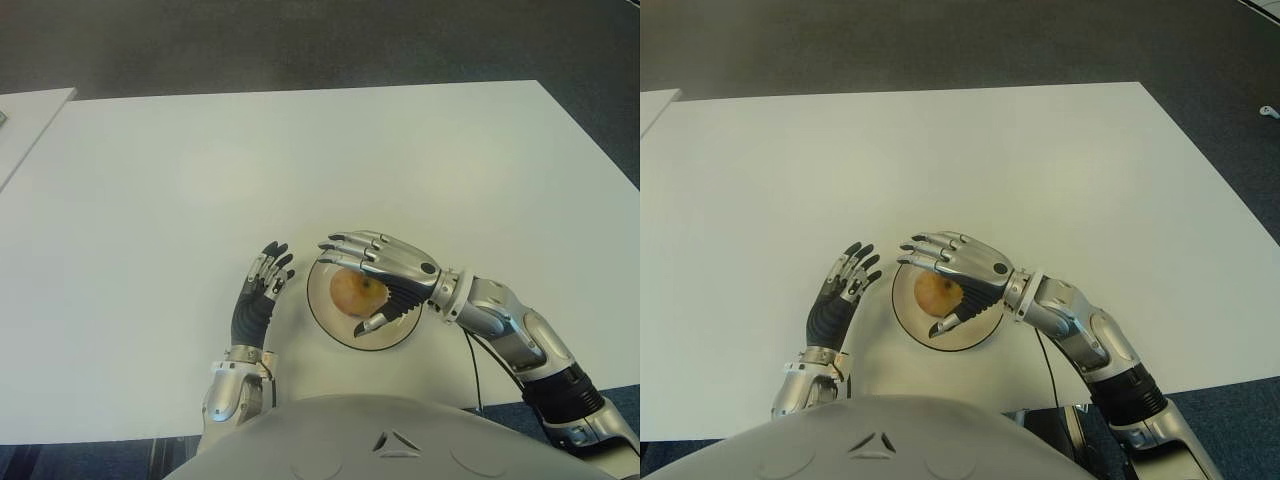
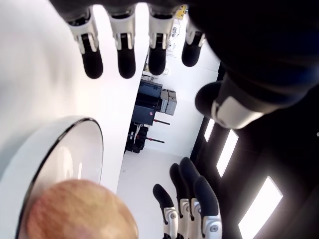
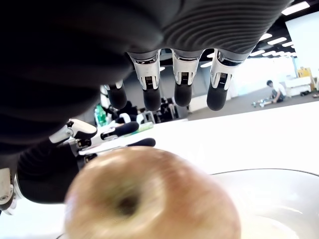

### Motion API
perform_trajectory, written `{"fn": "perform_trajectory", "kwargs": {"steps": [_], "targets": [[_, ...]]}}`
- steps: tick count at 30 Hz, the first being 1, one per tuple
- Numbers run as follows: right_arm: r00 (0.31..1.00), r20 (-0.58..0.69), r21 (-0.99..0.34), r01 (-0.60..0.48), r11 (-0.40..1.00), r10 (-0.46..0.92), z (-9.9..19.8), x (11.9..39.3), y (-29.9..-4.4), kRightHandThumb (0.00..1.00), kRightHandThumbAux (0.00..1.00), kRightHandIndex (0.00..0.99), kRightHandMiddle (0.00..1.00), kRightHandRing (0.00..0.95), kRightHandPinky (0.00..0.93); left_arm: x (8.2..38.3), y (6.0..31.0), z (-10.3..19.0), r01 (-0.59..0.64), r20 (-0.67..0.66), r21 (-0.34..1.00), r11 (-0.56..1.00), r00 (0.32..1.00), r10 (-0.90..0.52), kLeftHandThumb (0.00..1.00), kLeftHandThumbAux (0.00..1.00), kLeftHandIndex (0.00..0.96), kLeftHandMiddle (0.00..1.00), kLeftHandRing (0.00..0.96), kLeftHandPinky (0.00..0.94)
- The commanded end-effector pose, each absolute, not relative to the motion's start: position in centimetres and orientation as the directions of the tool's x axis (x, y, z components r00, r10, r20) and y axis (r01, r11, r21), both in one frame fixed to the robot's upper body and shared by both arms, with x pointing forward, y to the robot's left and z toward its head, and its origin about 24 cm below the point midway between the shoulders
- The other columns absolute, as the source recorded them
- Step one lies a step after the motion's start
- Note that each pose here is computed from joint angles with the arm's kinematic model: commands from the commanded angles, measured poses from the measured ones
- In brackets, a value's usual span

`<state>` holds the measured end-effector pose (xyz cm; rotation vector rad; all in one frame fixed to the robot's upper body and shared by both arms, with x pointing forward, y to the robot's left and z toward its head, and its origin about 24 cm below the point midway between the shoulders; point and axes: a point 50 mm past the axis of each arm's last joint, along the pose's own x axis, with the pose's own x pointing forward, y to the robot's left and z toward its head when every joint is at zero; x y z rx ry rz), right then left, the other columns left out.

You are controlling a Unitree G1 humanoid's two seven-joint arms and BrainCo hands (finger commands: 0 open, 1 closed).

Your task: Put the apples into the plate.

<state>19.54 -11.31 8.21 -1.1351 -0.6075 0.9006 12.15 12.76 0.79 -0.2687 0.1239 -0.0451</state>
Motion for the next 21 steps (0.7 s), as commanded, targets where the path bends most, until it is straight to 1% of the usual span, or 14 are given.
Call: {"fn": "perform_trajectory", "kwargs": {"steps": [1, 3, 6, 8, 13, 14, 16, 21], "targets": [[0.582, 0.034, -0.883, -0.364, 0.298, 0.812, 8.1, 19.9, -11.5, 0.067, 0.431, 0.030, 0.059, 0.011, 0.013, 12.0, 12.6, 0.7, 0.024, -0.129, -0.264, 0.964, 0.990, -0.060, 0.194, 0.531, 0.110, 0.117, 0.128, 0.160], [0.601, 0.053, -0.861, -0.377, 0.341, 0.798, 8.2, 20.1, -11.6, 0.084, 0.433, 0.037, 0.066, 0.022, 0.034, 12.0, 12.6, 0.7, 0.023, -0.131, -0.265, 0.964, 0.990, -0.059, 0.192, 0.533, 0.108, 0.117, 0.127, 0.158], [0.660, 0.094, -0.811, -0.384, 0.442, 0.746, 9.2, 20.8, -12.2, 0.126, 0.447, 0.046, 0.088, 0.059, 0.073, 11.9, 12.7, 0.7, 0.013, -0.139, -0.273, 0.962, 0.989, -0.053, 0.195, 0.542, 0.110, 0.124, 0.132, 0.168], [0.692, 0.106, -0.795, -0.372, 0.479, 0.714, 9.7, 21.0, -12.6, 0.142, 0.453, 0.049, 0.102, 0.076, 0.084, 11.9, 12.7, 0.6, 0.010, -0.140, -0.282, 0.959, 0.989, -0.052, 0.198, 0.545, 0.109, 0.125, 0.131, 0.159], [0.748, 0.103, -0.765, -0.362, 0.532, 0.656, 10.0, 20.9, -12.8, 0.137, 0.429, 0.056, 0.119, 0.101, 0.112, 11.9, 12.6, 0.6, 0.009, -0.135, -0.302, 0.953, 0.989, -0.053, 0.208, 0.546, 0.111, 0.121, 0.120, 0.142], [0.778, 0.102, -0.723, -0.370, 0.584, 0.620, 9.9, 20.9, -12.8, 0.136, 0.426, 0.057, 0.120, 0.102, 0.112, 11.9, 12.6, 0.6, 0.010, -0.134, -0.305, 0.952, 0.990, -0.053, 0.208, 0.545, 0.111, 0.120, 0.119, 0.141], [0.816, 0.099, -0.641, -0.385, 0.664, 0.569, 9.8, 20.9, -12.8, 0.145, 0.417, 0.069, 0.123, 0.106, 0.118, 11.8, 12.5, 0.6, 0.011, -0.133, -0.306, 0.952, 0.990, -0.054, 0.207, 0.546, 0.114, 0.121, 0.118, 0.150], [0.858, 0.095, -0.490, -0.401, 0.774, 0.504, 10.1, 21.0, -13.1, 0.195, 0.430, 0.097, 0.139, 0.123, 0.137, 11.7, 12.4, 0.7, 0.009, -0.133, -0.302, 0.953, 0.990, -0.051, 0.197, 0.545, 0.119, 0.119, 0.113, 0.153]]}}
